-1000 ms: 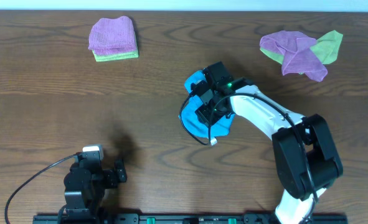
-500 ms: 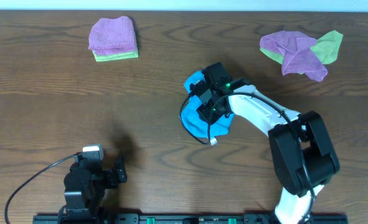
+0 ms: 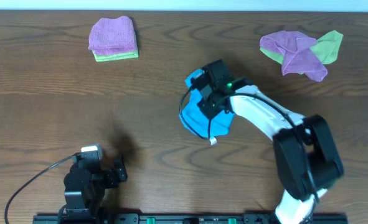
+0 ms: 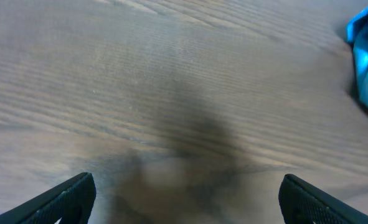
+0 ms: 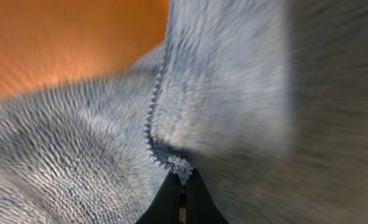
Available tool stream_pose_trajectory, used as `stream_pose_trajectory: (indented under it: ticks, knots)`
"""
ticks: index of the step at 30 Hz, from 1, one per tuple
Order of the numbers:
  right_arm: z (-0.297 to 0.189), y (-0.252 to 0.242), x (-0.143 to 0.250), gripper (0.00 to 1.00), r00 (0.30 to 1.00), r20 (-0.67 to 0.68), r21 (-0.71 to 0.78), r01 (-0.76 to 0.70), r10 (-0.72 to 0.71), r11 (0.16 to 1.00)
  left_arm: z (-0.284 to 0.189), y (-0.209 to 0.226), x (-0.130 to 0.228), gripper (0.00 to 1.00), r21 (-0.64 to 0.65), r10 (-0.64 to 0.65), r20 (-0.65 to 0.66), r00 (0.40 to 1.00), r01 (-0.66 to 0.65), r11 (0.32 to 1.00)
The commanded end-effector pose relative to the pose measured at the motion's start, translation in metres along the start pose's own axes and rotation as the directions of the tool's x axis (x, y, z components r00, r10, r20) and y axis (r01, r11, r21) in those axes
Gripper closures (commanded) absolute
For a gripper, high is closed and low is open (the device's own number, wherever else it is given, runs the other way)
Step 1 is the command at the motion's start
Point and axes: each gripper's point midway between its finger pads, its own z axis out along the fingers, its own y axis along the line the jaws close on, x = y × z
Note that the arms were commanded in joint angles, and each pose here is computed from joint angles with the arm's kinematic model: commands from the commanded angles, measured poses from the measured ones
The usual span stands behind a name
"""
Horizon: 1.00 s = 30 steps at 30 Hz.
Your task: Fold the cloth
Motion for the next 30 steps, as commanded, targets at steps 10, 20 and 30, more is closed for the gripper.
stream_pose_trajectory:
  ticks: [10,20,30]
  knots:
    - [-0.093,-0.088,-0.025,0.99,0.973,0.197,0.373,-0.187,0.12,0.909,0.0,-0.013,0.005,0.05,0.051,-0.583,-0.062,0.81,0.586,0.809]
    - [-0.109,-0.146,0.012,0.99,0.96,0.154,0.529,-0.281,0.235,0.801,-0.004,-0.035,0.008,0.05,0.133,-0.618,-0.164,0.769,0.638,0.758]
    - [-0.11,-0.154,0.047,0.99,0.92,0.103,0.556,-0.368,0.377,0.745,-0.011,-0.058,0.014,0.04,0.165,-0.683,-0.308,0.663,0.744,0.648]
